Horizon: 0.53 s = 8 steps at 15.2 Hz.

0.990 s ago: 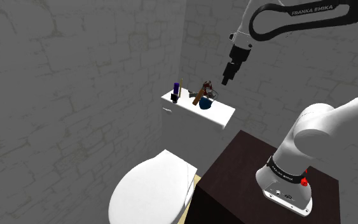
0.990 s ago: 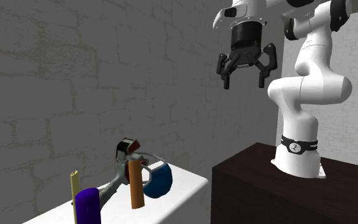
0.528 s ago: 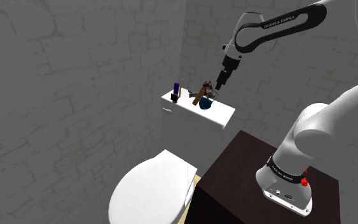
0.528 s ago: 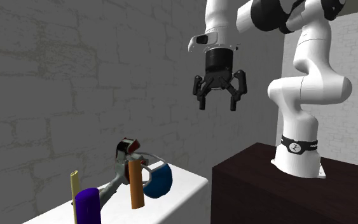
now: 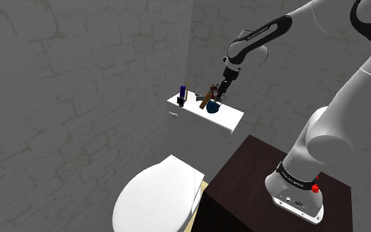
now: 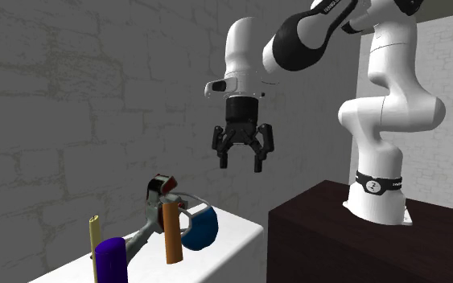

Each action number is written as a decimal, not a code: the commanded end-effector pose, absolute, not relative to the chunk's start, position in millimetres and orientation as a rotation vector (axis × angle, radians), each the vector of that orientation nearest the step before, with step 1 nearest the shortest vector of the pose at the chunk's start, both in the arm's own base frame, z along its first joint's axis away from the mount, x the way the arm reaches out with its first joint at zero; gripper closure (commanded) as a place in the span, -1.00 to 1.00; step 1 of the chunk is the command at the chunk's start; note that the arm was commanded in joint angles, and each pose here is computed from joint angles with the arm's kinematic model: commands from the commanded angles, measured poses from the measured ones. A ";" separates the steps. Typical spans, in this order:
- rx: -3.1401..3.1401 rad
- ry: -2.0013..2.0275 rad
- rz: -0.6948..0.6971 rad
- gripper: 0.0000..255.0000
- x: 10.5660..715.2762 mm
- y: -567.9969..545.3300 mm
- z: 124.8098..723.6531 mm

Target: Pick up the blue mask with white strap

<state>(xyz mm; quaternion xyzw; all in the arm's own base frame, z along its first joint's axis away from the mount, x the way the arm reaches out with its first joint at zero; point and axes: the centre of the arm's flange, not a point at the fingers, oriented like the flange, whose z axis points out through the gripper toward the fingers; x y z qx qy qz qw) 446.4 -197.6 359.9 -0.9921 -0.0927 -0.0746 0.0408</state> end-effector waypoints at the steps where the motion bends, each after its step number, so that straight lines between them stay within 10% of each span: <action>1: -3.029 -0.306 -0.238 -1.00 461.2 -213.4 343.1; 8: -3.006 -0.350 -0.257 -1.00 495.0 -245.5 289.9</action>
